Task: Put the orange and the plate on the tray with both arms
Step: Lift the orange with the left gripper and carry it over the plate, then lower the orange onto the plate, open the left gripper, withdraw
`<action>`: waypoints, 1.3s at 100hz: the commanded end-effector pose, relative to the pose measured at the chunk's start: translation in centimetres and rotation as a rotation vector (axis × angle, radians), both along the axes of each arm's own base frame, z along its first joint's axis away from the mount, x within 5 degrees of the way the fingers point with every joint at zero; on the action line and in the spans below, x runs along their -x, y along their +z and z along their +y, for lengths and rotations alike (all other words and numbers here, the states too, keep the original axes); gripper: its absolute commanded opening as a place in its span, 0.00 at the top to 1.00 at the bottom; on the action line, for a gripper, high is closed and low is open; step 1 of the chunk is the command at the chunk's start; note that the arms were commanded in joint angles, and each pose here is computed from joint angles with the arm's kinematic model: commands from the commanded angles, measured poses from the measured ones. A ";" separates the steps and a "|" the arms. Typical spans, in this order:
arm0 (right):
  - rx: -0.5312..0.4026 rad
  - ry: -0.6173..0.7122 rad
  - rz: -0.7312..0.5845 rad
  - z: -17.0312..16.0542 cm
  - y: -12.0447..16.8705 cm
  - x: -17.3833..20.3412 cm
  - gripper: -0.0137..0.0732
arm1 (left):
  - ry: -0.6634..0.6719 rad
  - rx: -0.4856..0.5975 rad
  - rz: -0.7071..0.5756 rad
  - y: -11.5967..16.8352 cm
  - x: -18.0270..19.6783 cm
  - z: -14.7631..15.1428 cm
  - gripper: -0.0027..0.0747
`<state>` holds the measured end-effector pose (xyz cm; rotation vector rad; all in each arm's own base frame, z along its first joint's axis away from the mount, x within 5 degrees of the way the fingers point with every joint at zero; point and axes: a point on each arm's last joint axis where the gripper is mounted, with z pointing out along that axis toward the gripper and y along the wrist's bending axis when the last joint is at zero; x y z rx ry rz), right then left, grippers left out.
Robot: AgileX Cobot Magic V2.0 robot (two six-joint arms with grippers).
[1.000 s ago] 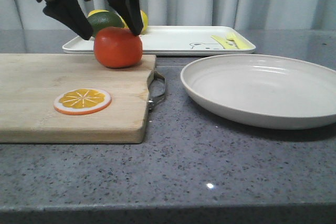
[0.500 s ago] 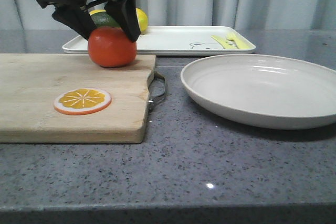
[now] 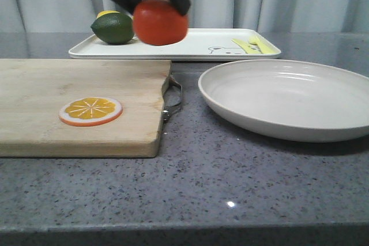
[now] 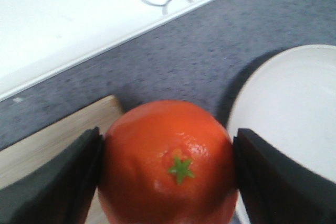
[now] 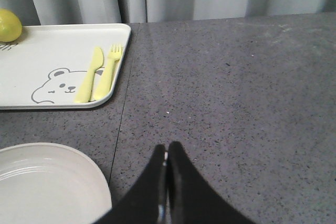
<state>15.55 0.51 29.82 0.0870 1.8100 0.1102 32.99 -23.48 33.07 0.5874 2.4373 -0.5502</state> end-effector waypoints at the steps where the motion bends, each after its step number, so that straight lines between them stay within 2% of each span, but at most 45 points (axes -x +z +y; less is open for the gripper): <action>1: -0.005 0.002 -0.104 0.0 1.8 -0.2 0.91 | -0.061 0.086 -0.089 3.0 1.6 -2.3 0.63; 32: -0.005 0.001 -0.094 0.0 1.8 -0.2 0.91 | -0.227 0.066 -0.045 0.5 4.4 -9.1 0.63; 50: -0.005 0.001 -0.094 0.0 1.8 -0.2 0.91 | -0.262 0.065 -0.039 -0.3 5.3 -10.7 0.63; 71: -0.005 0.001 -0.094 0.0 1.8 -0.2 0.91 | -0.266 0.072 -0.037 -0.4 5.3 -10.8 0.62; 78: -0.005 0.001 -0.094 0.0 1.8 -0.2 0.91 | -0.280 0.067 -0.047 -0.4 5.4 -10.8 0.56; 90: -0.005 0.001 -0.094 0.0 1.8 -0.2 0.91 | -0.293 0.076 -0.044 -0.3 5.5 -10.9 0.31; 97: -0.005 0.001 -0.094 0.0 1.8 -0.2 0.91 | -0.288 0.090 -0.038 -0.3 5.5 -10.9 0.22; 130: -0.004 0.001 -0.092 0.0 1.7 -0.2 0.91 | -0.293 0.106 -0.033 0.6 5.5 -10.9 0.20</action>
